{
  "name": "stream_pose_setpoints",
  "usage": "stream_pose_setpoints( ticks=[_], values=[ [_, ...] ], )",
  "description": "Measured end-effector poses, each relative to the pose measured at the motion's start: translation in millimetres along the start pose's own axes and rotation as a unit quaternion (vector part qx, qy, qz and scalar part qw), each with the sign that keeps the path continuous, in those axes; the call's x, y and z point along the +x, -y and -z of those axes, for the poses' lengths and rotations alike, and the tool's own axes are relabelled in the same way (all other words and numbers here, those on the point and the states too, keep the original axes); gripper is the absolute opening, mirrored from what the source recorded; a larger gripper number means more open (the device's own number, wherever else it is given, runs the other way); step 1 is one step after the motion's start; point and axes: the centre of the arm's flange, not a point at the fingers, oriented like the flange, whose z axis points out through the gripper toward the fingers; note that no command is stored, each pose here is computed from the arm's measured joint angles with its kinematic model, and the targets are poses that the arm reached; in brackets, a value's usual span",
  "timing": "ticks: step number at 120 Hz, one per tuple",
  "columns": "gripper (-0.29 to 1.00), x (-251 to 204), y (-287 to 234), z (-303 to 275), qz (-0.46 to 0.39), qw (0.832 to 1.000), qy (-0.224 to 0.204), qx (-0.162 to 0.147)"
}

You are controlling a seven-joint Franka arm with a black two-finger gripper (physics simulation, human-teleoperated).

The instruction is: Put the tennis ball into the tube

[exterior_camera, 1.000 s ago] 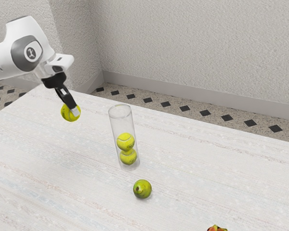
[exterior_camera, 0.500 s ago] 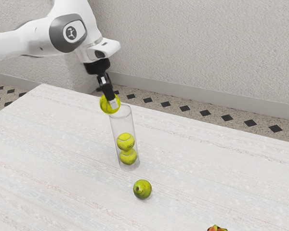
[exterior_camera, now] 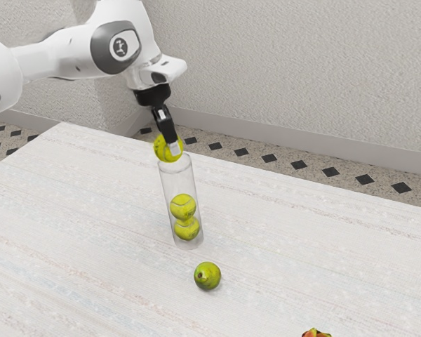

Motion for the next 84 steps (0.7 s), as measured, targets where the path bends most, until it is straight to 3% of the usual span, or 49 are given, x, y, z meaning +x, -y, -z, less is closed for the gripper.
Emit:
stream_pose_setpoints(
  ticks=[34, 61, 84],
  values=[
    [0.31, 9.5, 11.2, -20.3, 0.007, 1.0, 0.011, -0.003],
    [0.54, 10.0, 11.2, -21.6, 0.009, 1.0, 0.01, -0.006],
    [0.64, -0.4, -0.7, -3.8, 0.013, 1.0, 0.004, -0.005]
  ],
)
